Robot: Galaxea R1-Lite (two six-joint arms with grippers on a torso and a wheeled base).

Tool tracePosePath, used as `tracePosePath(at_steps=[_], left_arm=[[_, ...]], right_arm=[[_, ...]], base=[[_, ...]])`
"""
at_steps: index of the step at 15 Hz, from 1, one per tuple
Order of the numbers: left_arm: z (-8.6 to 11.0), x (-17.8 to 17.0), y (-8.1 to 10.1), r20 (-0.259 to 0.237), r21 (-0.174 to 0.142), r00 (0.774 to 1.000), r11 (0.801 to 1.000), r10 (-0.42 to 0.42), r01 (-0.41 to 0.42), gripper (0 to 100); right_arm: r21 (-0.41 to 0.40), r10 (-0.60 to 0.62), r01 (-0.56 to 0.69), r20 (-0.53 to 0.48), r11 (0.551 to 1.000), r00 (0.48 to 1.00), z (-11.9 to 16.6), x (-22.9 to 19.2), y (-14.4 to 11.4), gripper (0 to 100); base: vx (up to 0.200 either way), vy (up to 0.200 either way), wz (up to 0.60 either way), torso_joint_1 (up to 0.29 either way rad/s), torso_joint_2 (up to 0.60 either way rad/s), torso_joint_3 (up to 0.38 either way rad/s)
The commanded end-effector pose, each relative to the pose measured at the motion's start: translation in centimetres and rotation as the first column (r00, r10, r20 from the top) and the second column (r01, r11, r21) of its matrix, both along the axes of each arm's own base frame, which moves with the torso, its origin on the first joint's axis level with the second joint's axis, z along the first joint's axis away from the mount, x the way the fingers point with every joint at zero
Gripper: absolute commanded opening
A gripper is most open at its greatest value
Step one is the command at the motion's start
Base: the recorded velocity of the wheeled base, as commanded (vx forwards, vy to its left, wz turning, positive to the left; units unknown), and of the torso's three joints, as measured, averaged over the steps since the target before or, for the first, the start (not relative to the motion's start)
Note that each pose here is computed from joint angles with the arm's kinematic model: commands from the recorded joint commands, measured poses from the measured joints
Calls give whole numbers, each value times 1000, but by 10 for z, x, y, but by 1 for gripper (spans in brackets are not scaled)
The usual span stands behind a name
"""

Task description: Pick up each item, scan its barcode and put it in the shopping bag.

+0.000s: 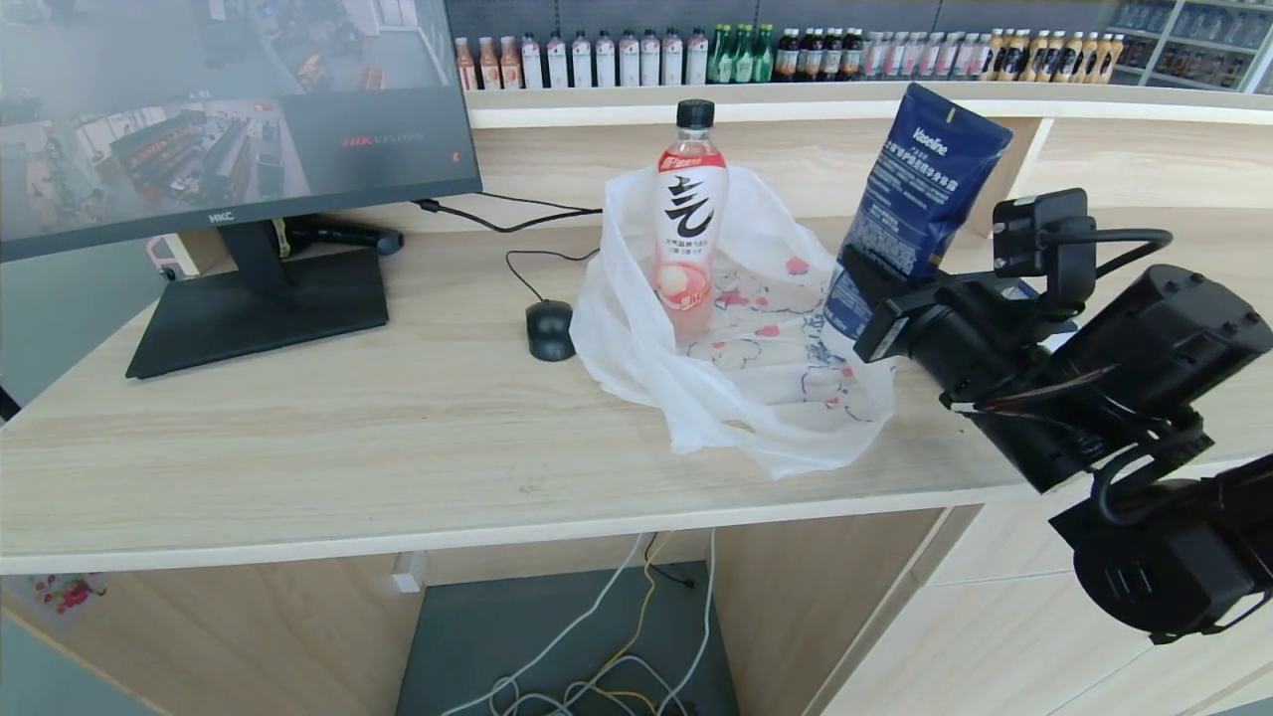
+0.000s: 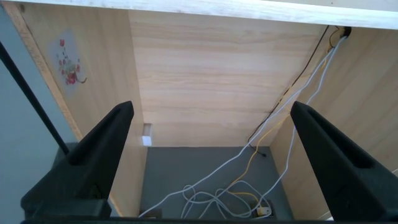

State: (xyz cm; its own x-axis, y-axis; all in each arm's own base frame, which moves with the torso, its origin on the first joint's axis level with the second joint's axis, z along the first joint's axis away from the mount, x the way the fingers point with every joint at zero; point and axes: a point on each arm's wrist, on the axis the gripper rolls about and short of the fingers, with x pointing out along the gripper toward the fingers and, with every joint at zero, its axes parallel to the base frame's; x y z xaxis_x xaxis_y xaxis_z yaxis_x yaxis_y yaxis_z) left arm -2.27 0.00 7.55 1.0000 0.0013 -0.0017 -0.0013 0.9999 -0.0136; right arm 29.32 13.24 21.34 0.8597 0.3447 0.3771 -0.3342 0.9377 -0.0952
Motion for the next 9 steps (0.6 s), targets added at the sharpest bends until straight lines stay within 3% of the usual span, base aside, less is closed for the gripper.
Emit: tracePosePath(at_steps=[1, 9], left_arm=[[0, 0, 0, 0, 0, 1000, 1000, 0, 0, 100], [0, 0, 0, 0, 0, 1000, 1000, 0, 0, 100]], right_arm=[[-6, 25, -25, -6, 1000, 1000, 3, 9, 13, 0], [-13, 27, -27, -25, 1000, 999, -9, 37, 29, 0]], base=[[0, 0, 0, 0, 0, 0], [0, 0, 0, 0, 0, 0]])
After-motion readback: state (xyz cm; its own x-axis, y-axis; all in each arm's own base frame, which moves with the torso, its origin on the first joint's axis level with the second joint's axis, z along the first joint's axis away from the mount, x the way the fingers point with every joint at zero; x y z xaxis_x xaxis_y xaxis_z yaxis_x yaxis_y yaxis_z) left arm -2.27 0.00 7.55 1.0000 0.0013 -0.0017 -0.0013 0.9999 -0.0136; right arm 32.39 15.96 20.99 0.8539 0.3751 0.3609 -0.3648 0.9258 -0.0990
